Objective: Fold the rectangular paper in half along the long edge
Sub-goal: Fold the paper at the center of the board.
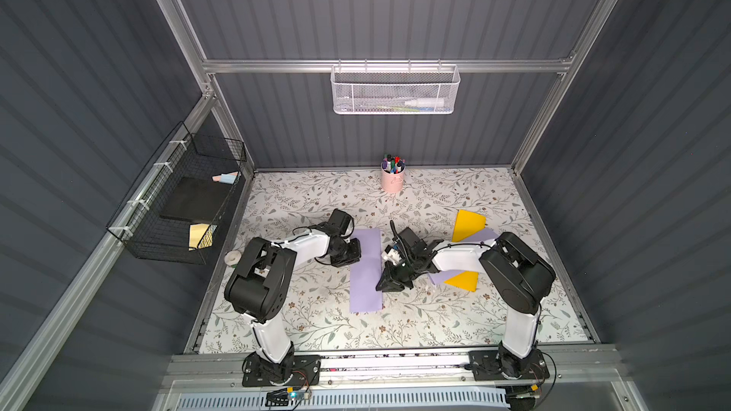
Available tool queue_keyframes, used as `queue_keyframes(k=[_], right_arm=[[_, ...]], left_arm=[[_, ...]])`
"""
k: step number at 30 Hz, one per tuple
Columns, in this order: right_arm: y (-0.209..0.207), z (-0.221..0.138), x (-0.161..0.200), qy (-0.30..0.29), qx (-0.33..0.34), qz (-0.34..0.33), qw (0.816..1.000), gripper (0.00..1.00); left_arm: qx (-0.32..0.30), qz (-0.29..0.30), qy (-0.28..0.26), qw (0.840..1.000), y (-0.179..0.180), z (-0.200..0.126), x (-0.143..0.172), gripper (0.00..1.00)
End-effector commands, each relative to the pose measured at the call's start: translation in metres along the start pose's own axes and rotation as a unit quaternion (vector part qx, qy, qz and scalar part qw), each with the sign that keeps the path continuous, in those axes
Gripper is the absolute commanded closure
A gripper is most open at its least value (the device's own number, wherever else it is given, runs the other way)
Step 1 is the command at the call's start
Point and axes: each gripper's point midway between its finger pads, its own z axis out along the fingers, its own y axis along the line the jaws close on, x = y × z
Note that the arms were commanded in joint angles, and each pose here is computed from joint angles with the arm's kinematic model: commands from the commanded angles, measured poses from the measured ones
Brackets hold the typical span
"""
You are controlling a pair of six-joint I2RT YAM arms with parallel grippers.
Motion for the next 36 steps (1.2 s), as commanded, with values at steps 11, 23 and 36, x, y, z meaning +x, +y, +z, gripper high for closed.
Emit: queue_keyframes(k=[11,23,36], right_arm=[[0.003,0.001,-0.046,-0.024,-0.013,-0.006,1.0,0.55],[0.003,0.0,-0.054,-0.038,-0.017,-0.009,0.999,0.99],[0.0,-0.02,-0.098,-0.078,-0.021,0.0,0.997,0.69]], left_arm=[[-0.121,-0.022,0.081,0.989,0.067,0.019,0.048,1.0],[-0.124,-0.022,0.082,0.989,0.068,0.02,0.049,1.0],[-0.122,-0.02,0.083,0.989,0.067,0.02,0.048,1.0]])
